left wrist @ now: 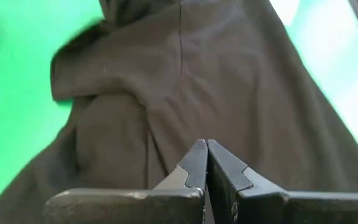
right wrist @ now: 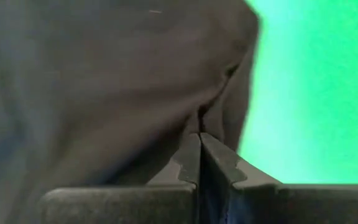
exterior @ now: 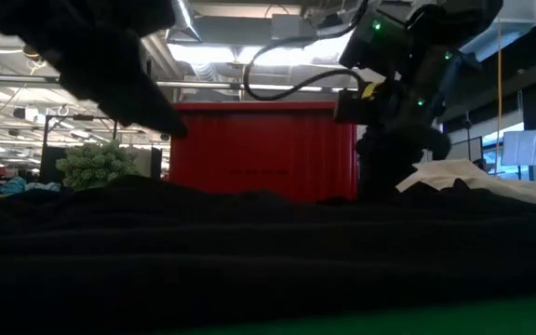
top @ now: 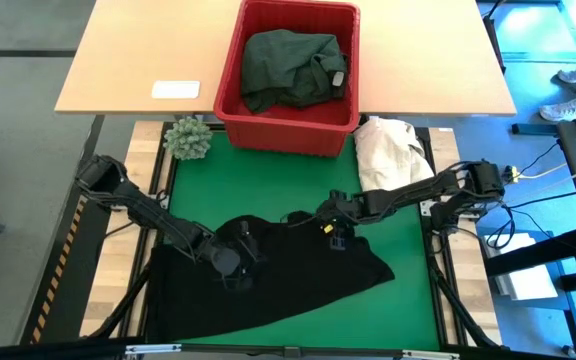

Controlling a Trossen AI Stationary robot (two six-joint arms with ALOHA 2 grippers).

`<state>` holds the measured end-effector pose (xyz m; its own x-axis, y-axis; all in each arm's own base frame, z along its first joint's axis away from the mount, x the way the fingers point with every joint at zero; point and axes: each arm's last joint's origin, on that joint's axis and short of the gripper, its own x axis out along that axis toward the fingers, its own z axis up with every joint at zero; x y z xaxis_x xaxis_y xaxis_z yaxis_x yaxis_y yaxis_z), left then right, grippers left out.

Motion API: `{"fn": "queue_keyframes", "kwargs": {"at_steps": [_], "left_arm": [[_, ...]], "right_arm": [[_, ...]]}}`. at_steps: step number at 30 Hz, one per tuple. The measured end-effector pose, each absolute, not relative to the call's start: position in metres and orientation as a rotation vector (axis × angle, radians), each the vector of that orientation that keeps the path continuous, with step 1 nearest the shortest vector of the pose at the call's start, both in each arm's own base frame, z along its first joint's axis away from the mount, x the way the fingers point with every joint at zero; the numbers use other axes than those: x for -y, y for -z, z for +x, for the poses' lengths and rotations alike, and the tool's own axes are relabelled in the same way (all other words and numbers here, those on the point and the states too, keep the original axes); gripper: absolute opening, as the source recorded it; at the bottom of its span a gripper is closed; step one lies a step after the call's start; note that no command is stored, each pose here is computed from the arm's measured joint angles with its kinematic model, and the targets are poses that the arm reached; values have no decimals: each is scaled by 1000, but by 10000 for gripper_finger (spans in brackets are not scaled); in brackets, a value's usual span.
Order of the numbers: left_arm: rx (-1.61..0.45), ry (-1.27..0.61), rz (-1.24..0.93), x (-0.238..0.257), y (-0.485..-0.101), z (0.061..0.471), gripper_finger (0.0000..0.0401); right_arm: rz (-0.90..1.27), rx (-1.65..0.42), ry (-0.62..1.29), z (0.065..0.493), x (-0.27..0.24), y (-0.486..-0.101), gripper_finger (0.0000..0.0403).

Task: Fold laundry
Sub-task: Fold the black shirt

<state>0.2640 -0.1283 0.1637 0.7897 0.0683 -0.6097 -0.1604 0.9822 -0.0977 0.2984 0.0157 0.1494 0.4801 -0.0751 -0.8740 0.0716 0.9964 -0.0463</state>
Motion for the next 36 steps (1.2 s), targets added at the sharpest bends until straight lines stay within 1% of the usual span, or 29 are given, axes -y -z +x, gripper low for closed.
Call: {"fn": "queue_keyframes", "kwargs": {"at_steps": [8, 14, 17, 23, 32, 36], "left_arm": [[-728, -102, -176, 131, -146, 266, 0], [-724, -105, -199, 132, -146, 267, 0], [-721, -104, -201, 132, -146, 267, 0], [-702, -115, -201, 132, -147, 268, 0], [-670, -102, -196, 133, -151, 269, 0], [-650, -92, -195, 133, -153, 271, 0]], "right_arm": [[-15, -1088, 257, 293, 4, -153, 12], [-17, -1098, 307, 288, 13, -159, 12], [-52, -1083, 324, 288, 14, -162, 12], [-59, -1061, 331, 286, 14, -169, 12], [-3, -954, 259, 275, 11, -200, 12], [-12, -970, 245, 268, 4, -205, 12]]}}
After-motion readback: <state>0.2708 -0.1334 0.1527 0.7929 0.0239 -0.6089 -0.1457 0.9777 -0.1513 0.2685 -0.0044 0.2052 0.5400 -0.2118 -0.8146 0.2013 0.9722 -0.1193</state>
